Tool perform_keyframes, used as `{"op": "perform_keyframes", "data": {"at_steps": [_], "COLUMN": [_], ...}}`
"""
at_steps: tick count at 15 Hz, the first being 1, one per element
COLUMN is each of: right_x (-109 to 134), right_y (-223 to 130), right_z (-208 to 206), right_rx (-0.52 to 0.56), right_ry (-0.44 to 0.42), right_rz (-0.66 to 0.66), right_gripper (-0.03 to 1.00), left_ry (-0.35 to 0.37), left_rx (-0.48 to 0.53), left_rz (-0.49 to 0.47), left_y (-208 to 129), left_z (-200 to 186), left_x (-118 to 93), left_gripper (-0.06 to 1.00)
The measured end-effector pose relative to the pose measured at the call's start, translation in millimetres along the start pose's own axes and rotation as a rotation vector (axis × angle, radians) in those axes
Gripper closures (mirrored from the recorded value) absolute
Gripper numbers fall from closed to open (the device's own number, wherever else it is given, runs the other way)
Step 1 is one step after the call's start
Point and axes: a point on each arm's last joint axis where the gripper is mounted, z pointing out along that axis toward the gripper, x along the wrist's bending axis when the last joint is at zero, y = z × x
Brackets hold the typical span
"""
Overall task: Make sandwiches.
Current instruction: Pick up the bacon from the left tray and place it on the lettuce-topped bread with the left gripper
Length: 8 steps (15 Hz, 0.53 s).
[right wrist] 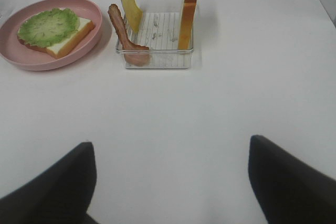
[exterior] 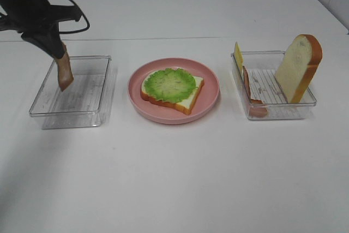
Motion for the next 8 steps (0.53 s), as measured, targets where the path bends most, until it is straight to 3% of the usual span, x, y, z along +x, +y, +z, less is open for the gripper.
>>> {"op": "perform_keyframes", "data": {"at_steps": [1,6,7,8], "right_x": [0,0,0,0], "right_y": [0,0,0,0], "right_z": [0,0,0,0], "right_rx": [0.000,0.000,0.000,0.000], "right_ry": [0.000,0.000,0.000,0.000], "right_rz": [0.000,0.000,0.000,0.000], "right_gripper": [0.21,0.21,0.21,0.21], "left_ry": [-0.031,-0.380,-0.410,-0.512], "left_rx": [-0.016,-0.154,-0.163,-0.188], "left_rz": [0.002,0.043,0.047,0.061], "left_y": [3,19,20,23], "left_z": [-4,-30,-31,-30], "left_x": [-4,-41,-43,-52], "left_gripper": [0.94,0.94,0.94,0.94]}}
